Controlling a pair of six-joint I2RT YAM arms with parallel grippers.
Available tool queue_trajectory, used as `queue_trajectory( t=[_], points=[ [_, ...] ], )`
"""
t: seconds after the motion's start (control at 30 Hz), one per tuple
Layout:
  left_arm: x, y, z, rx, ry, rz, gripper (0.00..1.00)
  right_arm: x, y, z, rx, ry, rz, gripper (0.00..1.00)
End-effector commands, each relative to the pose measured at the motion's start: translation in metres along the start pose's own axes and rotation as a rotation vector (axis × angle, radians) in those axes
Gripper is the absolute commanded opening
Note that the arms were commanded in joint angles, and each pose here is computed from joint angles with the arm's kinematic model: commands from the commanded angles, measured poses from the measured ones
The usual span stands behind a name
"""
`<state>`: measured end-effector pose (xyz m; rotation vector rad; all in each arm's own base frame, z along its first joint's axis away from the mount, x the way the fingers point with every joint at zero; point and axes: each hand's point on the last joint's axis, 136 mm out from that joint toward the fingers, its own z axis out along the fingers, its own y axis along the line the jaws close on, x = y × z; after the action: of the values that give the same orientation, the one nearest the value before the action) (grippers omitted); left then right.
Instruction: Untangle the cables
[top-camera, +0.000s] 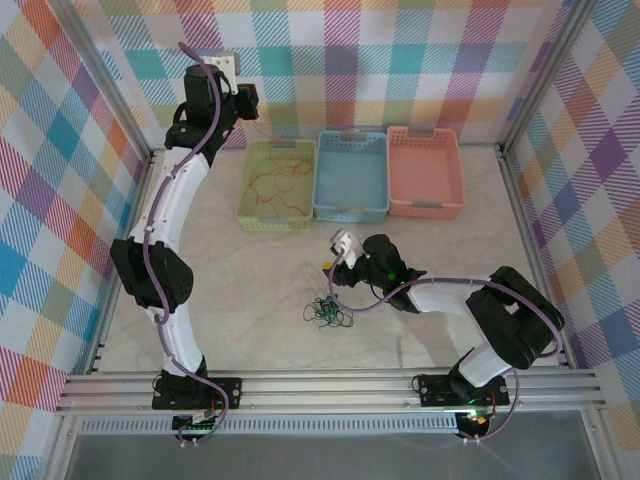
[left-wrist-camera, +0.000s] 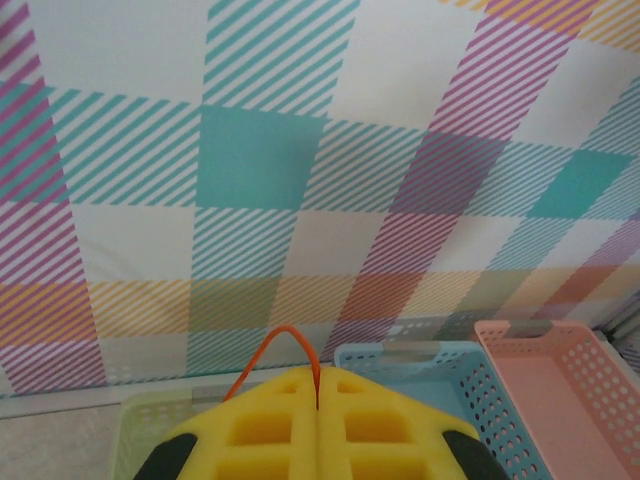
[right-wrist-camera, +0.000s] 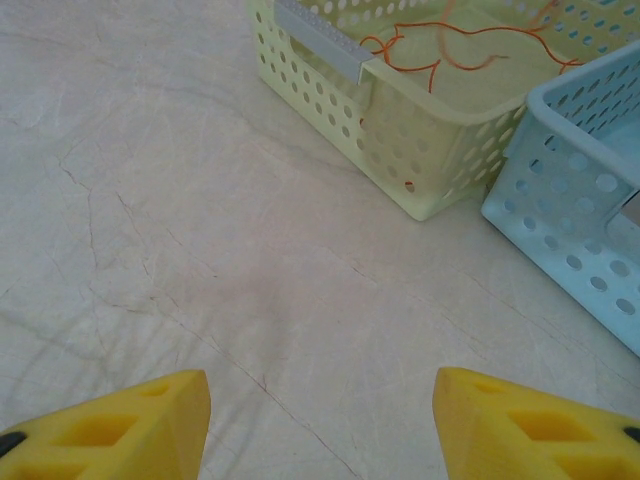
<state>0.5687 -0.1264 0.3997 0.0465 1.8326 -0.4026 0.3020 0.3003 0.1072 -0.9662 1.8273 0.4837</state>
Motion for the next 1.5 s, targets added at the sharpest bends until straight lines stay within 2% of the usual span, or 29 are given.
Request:
queue_trajectory(
  t=[0.0, 0.27, 0.37, 0.43, 0.47, 0.67, 0.8, 0.9, 0.93, 1.0, 1.1, 1.27, 1.37, 1.47],
  points=[
    [0.017, 0.006, 0.011, 0.012, 0.054, -0.001, 0.0, -0.006, -0.002, 0.002, -0.009, -0.008, 0.015, 0.61],
    [0.098, 0.027, 0.04, -0.054, 0.229, -0.019, 0.0, -0.007, -0.002, 0.002, -0.007, -0.01, 0.015, 0.61],
    [0.121, 0.031, 0.049, -0.08, 0.288, -0.046, 0.16, -0.006, -0.003, 0.002, -0.005, -0.008, 0.014, 0.61],
    [0.135, 0.028, 0.051, -0.08, 0.32, -0.056, 0.38, -0.007, -0.003, 0.001, -0.003, -0.009, 0.014, 0.61],
    [0.143, 0.026, 0.051, -0.081, 0.337, -0.061, 0.43, -0.006, -0.003, 0.001, -0.003, -0.007, 0.013, 0.61],
    [0.169, 0.017, 0.038, -0.086, 0.379, -0.101, 0.49, -0.006, -0.003, 0.001, -0.003, -0.005, 0.015, 0.61],
    [0.153, 0.002, 0.013, -0.076, 0.329, -0.093, 0.5, -0.008, -0.003, 0.001, -0.005, -0.011, 0.016, 0.61],
    [0.137, -0.017, -0.021, -0.04, 0.264, -0.104, 0.51, -0.01, -0.001, 0.0, -0.019, -0.018, 0.016, 0.61],
    [0.127, -0.026, -0.033, -0.018, 0.208, -0.11, 0.51, -0.011, 0.001, 0.0, -0.025, -0.023, 0.014, 0.61],
    [0.128, -0.041, -0.058, 0.024, 0.173, -0.127, 0.53, -0.012, 0.004, -0.001, -0.044, -0.028, 0.009, 0.61],
    [0.148, -0.055, -0.092, 0.075, 0.15, -0.161, 0.53, -0.014, 0.012, -0.002, -0.089, -0.041, -0.005, 0.62],
    [0.194, -0.052, -0.136, 0.112, 0.134, -0.239, 0.53, -0.016, 0.025, -0.002, -0.167, -0.057, -0.026, 0.63],
    [0.22, -0.051, -0.15, 0.144, 0.131, -0.277, 0.53, -0.013, 0.033, 0.0, -0.216, -0.039, -0.039, 0.64],
    [0.235, -0.046, -0.157, 0.121, 0.154, -0.312, 0.54, -0.008, 0.041, 0.005, -0.27, 0.003, -0.037, 0.64]
  ],
)
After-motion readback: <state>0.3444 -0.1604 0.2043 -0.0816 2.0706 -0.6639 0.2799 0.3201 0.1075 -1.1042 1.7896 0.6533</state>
